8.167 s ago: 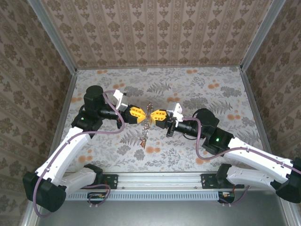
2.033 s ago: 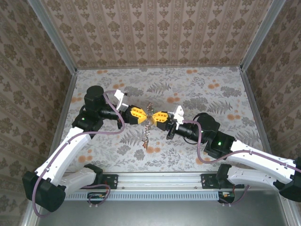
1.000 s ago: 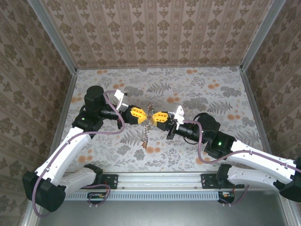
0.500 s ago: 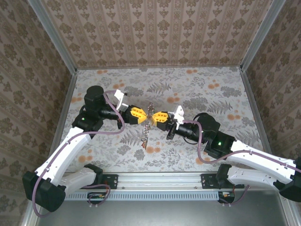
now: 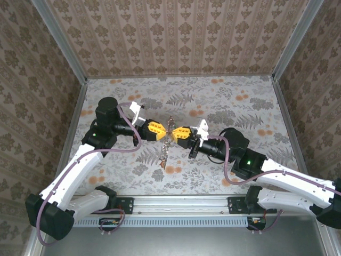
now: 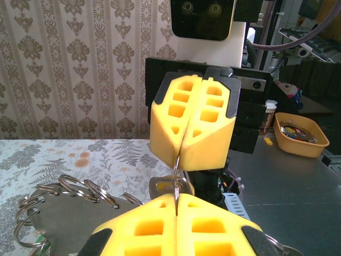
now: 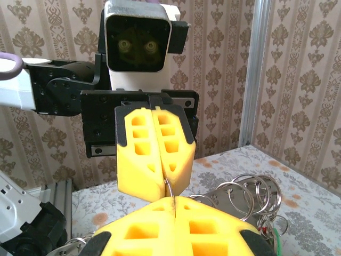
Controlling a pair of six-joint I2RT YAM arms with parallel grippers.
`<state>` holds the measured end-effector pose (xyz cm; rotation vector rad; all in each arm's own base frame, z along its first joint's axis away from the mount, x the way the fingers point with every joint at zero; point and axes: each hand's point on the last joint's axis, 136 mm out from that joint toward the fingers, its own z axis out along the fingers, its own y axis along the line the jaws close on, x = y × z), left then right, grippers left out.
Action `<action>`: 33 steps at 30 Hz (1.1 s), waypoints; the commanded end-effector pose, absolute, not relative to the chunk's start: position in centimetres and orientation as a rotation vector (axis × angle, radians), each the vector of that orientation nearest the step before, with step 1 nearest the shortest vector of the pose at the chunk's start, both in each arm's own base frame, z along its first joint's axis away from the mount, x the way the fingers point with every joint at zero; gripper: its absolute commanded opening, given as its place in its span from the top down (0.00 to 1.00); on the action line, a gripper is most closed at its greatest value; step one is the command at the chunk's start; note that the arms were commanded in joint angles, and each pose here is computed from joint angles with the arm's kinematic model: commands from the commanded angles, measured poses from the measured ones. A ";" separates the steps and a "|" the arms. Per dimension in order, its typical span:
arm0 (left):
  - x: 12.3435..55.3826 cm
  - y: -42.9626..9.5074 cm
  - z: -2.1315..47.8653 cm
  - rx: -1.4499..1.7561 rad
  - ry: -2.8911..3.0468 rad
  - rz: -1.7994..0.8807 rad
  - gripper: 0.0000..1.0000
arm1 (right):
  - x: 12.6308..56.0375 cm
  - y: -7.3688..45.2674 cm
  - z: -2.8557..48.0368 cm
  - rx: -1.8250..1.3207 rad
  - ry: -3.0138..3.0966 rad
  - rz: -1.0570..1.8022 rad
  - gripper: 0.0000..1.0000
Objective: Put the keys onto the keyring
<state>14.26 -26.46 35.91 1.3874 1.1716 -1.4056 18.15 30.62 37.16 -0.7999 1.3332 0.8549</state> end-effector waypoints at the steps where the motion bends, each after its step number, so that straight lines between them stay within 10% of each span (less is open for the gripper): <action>1: 13.7 -26.2 37.3 1.406 1.099 -1.383 1.00 | 17.5 30.2 38.3 -0.790 1.303 0.881 1.00; 33: 10.9 -24.9 37.4 1.532 0.988 -1.537 1.00 | 16.2 29.4 38.8 -0.784 1.295 0.922 1.00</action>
